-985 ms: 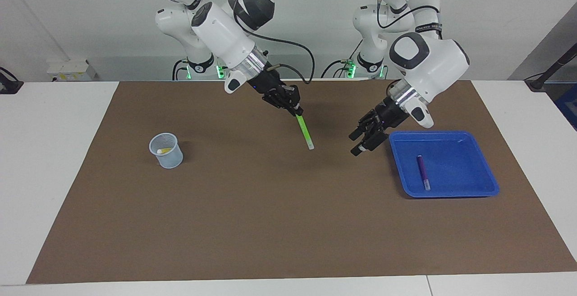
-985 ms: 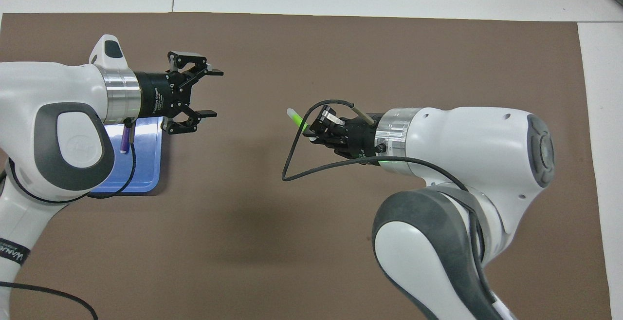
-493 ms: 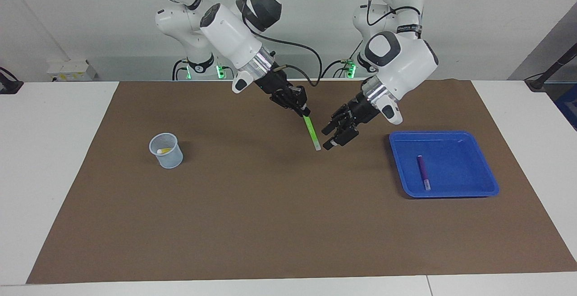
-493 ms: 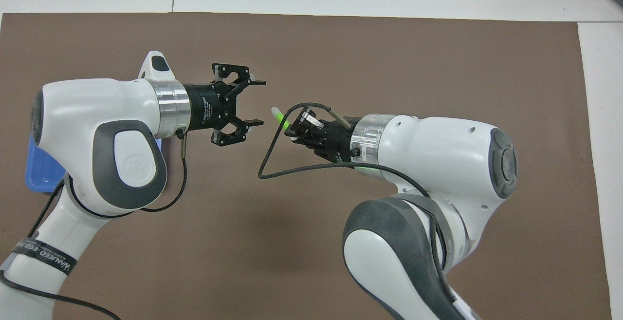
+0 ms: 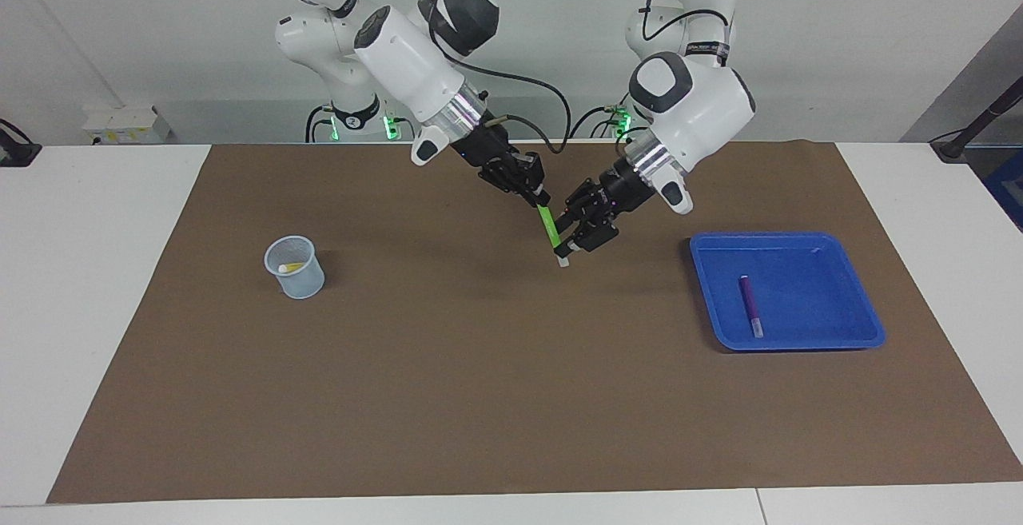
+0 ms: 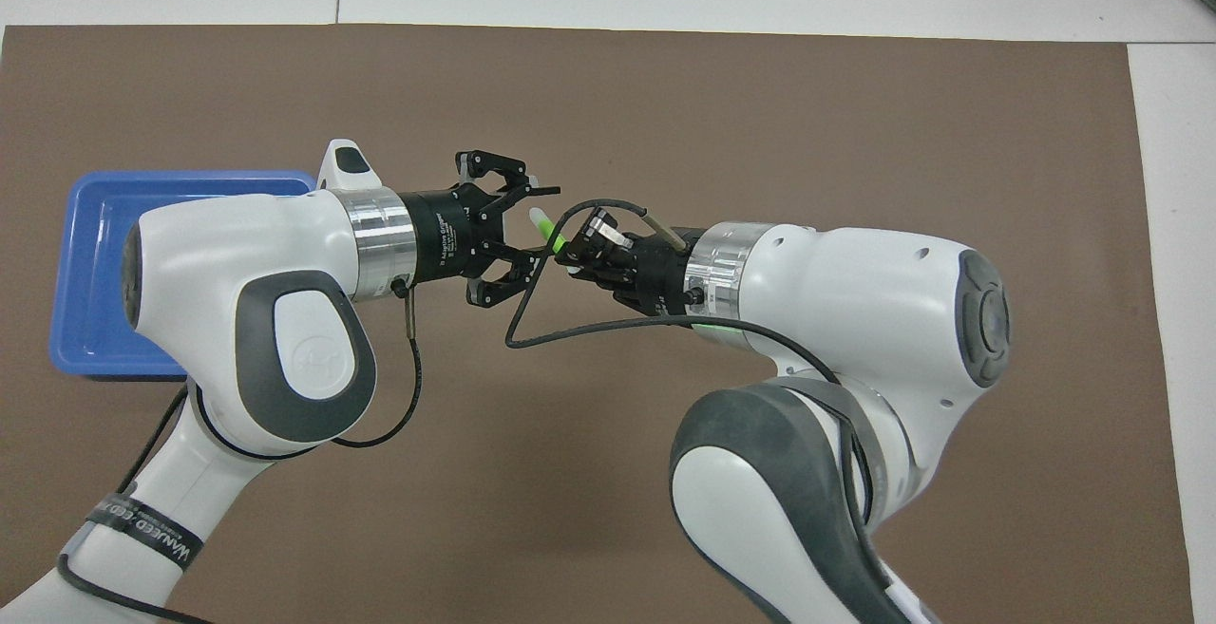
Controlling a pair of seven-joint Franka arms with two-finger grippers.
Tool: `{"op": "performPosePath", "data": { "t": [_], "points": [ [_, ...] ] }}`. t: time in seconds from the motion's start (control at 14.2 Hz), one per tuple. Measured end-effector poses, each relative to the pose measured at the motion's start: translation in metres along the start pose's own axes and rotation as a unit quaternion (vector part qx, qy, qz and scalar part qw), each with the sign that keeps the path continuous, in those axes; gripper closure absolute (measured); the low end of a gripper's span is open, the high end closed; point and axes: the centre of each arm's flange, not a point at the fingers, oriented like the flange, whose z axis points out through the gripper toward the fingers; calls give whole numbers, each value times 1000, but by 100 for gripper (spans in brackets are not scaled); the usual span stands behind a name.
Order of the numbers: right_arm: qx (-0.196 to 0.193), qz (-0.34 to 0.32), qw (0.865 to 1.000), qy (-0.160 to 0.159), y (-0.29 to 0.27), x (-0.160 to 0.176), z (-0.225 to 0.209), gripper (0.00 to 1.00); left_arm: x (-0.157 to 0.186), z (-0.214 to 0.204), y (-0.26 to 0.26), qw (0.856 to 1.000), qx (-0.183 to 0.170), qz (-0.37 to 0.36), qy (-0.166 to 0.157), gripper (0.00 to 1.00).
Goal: Right arm passes pens to left for tray arrangement
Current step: 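Grasp the green pen with the left gripper and open the right gripper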
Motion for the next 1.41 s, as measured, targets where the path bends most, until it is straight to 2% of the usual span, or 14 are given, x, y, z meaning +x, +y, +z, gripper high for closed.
{"op": "performPosePath", "data": {
  "t": [0.07, 0.14, 0.56, 0.77, 1.2, 1.34, 1.41],
  "points": [
    [0, 0, 1000, 0, 0, 0, 0, 82, -1, 1, -1, 1000, 0, -4, 0, 41],
    [1, 0, 1000, 2, 0, 1, -1, 82, -1, 2, -2, 1000, 1, -6, 0, 49],
    [3, 0, 1000, 3, -2, 1, -2, 82, 1, -3, -1, 1000, -2, -11, 1, 50],
    [10, 4, 1000, 11, -2, 6, -6, 82, 0, -4, -4, 1000, 2, -6, 1, 76],
    [11, 5, 1000, 11, -3, 6, -6, 82, 0, -5, -5, 1000, 2, 2, 2, 77],
    [10, 5, 1000, 11, -3, 6, -6, 79, -2, -7, -5, 1000, 3, 13, 0, 78],
    [8, 5, 1000, 9, -2, 6, -6, 70, -4, -9, -4, 1000, 3, 19, -3, 81]
  ]
}}
